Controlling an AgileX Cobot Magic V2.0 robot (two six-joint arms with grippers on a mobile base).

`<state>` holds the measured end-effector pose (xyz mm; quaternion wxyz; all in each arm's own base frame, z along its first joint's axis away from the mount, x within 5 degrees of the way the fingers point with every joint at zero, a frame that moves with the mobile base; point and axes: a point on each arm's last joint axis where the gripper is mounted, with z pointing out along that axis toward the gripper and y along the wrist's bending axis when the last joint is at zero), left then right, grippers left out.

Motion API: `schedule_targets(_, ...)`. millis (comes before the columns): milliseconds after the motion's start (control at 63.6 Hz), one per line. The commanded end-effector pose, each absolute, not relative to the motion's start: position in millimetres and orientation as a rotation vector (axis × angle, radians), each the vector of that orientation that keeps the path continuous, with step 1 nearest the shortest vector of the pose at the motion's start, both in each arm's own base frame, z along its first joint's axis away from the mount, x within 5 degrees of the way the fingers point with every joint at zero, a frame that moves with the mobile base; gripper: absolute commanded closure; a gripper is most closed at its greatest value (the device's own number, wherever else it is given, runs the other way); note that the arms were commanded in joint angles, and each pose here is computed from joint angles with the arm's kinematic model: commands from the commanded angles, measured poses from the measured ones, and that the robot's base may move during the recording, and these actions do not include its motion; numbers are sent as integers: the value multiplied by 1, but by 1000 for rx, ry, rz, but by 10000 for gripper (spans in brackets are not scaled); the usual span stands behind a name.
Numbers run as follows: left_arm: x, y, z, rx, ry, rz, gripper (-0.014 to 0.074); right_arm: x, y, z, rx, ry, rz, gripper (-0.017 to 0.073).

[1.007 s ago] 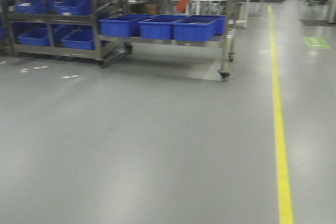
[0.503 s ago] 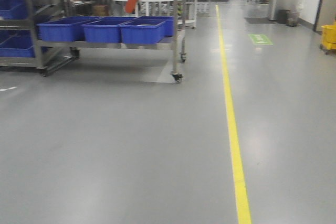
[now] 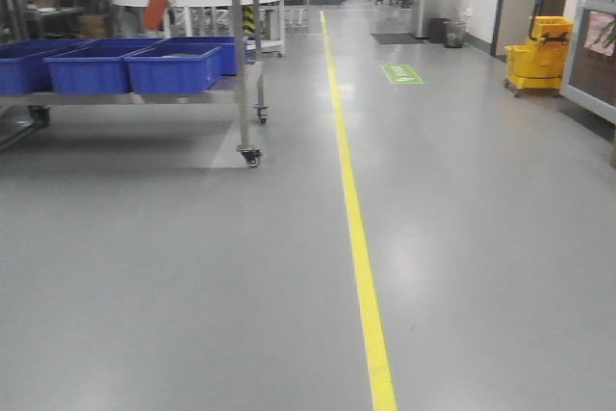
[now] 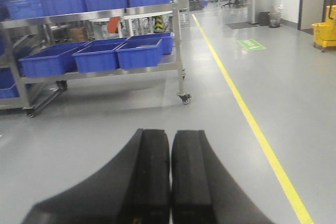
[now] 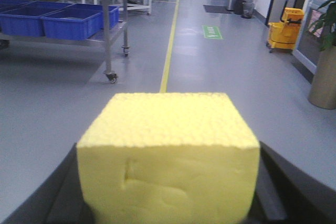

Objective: Place yellow foam block on left shelf second layer
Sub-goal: 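Turn the base and drive along the aisle holding the cube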

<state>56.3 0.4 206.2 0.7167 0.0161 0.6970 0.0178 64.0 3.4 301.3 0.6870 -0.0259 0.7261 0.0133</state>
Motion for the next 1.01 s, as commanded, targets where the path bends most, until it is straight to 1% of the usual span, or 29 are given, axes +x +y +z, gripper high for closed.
schedule_targets(0,55,-1,206,35,1466,23,457,64,3,318,-58,1510,15,110)
schedule_targets(991,55,-1,206,35,1466,23,457,64,3,318,-58,1510,15,110)
